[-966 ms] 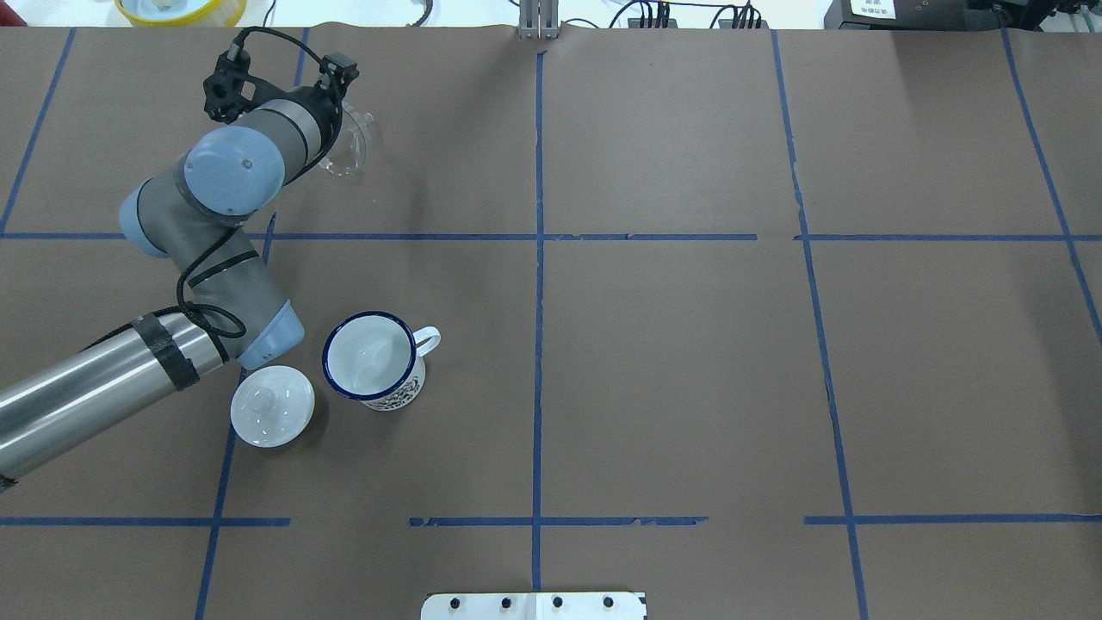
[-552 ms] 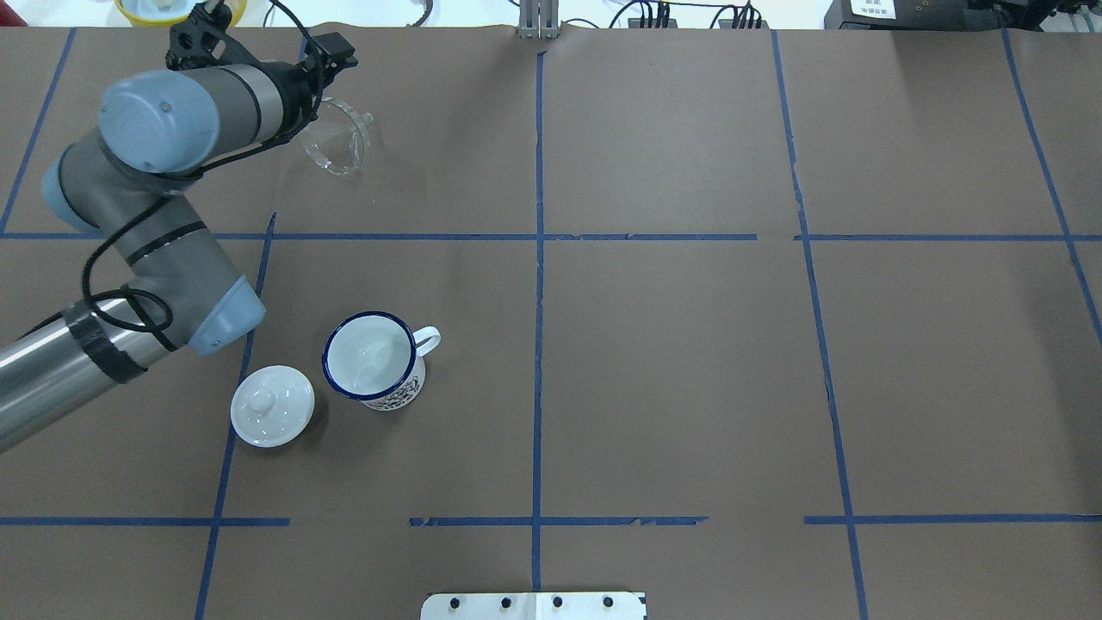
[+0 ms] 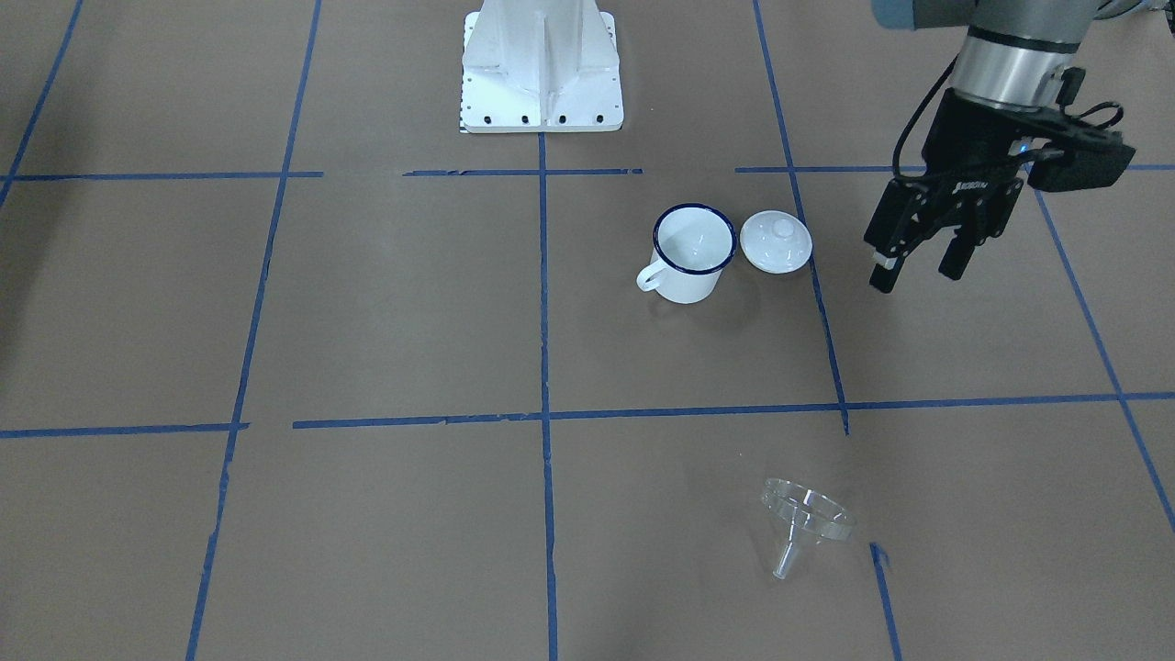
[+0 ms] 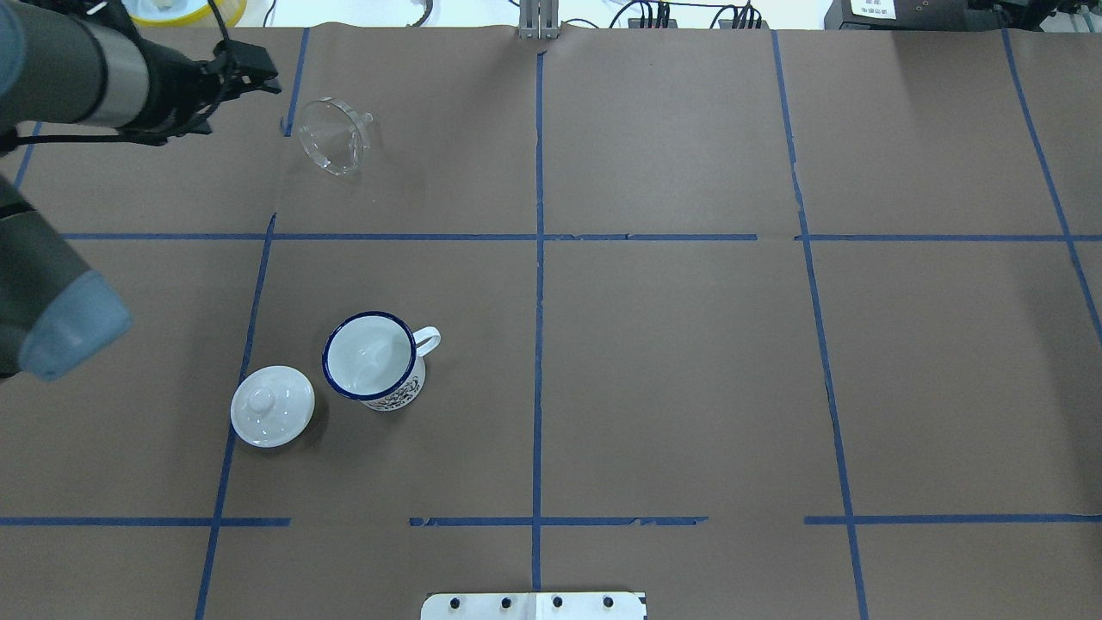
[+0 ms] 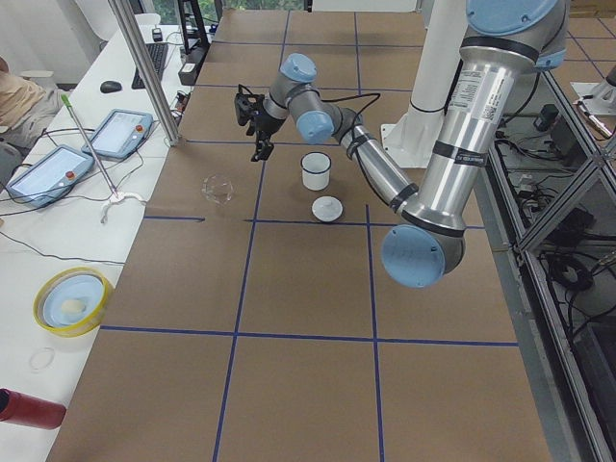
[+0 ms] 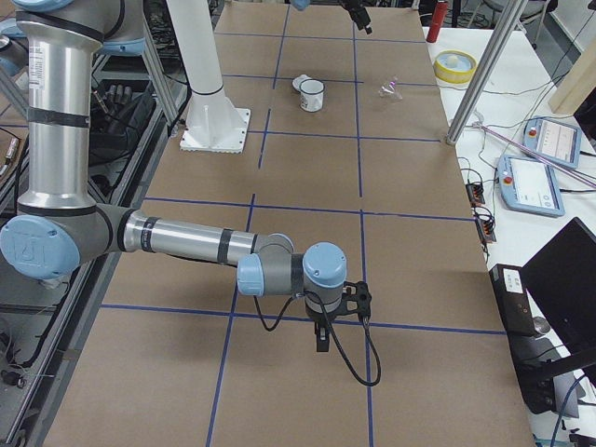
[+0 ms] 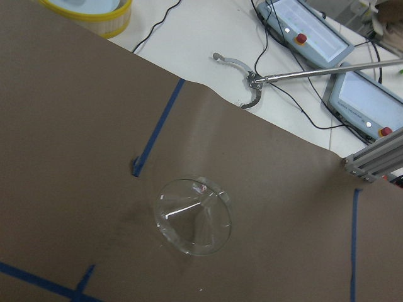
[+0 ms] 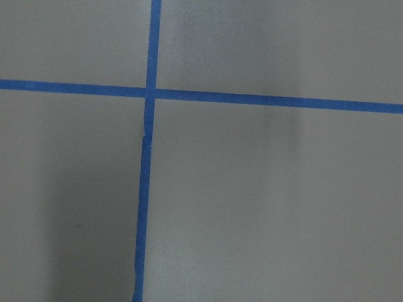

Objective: Remove funnel from cup
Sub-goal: 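Open the left gripper and draw it back from the funnel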

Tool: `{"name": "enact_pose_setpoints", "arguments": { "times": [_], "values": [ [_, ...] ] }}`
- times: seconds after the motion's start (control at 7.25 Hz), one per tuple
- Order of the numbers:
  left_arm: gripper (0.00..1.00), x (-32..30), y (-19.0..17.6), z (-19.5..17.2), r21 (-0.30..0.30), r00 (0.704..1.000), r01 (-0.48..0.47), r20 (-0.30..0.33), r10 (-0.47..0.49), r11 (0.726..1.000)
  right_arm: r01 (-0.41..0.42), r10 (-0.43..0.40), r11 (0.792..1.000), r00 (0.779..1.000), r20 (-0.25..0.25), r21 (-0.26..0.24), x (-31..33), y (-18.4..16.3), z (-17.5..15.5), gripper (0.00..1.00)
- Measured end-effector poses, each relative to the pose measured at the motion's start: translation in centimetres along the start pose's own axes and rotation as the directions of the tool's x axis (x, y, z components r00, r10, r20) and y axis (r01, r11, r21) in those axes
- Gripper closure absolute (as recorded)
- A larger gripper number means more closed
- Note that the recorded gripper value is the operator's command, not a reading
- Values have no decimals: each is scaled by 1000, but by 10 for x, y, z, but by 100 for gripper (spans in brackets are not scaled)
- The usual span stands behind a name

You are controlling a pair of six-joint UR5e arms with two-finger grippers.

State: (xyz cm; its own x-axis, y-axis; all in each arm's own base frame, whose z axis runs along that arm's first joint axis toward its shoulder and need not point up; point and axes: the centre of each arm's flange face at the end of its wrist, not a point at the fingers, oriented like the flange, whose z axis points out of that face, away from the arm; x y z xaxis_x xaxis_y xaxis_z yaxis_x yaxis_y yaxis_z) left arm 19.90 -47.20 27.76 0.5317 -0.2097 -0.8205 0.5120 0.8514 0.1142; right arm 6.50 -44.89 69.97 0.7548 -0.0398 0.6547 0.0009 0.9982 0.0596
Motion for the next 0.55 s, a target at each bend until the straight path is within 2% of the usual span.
{"name": "enact_pose_setpoints", "arguments": {
  "times": [0.28, 0.55],
  "values": [
    [0, -55, 48, -28, -112, 988, -143, 37, 148, 983, 0, 0, 1000, 1000, 0, 0, 0, 0, 0, 0],
    [0, -69, 108, -3, -265, 971, -210, 59, 233, 941, 0, 0, 1000, 1000, 0, 0, 0, 0, 0, 0]
  ]
}}
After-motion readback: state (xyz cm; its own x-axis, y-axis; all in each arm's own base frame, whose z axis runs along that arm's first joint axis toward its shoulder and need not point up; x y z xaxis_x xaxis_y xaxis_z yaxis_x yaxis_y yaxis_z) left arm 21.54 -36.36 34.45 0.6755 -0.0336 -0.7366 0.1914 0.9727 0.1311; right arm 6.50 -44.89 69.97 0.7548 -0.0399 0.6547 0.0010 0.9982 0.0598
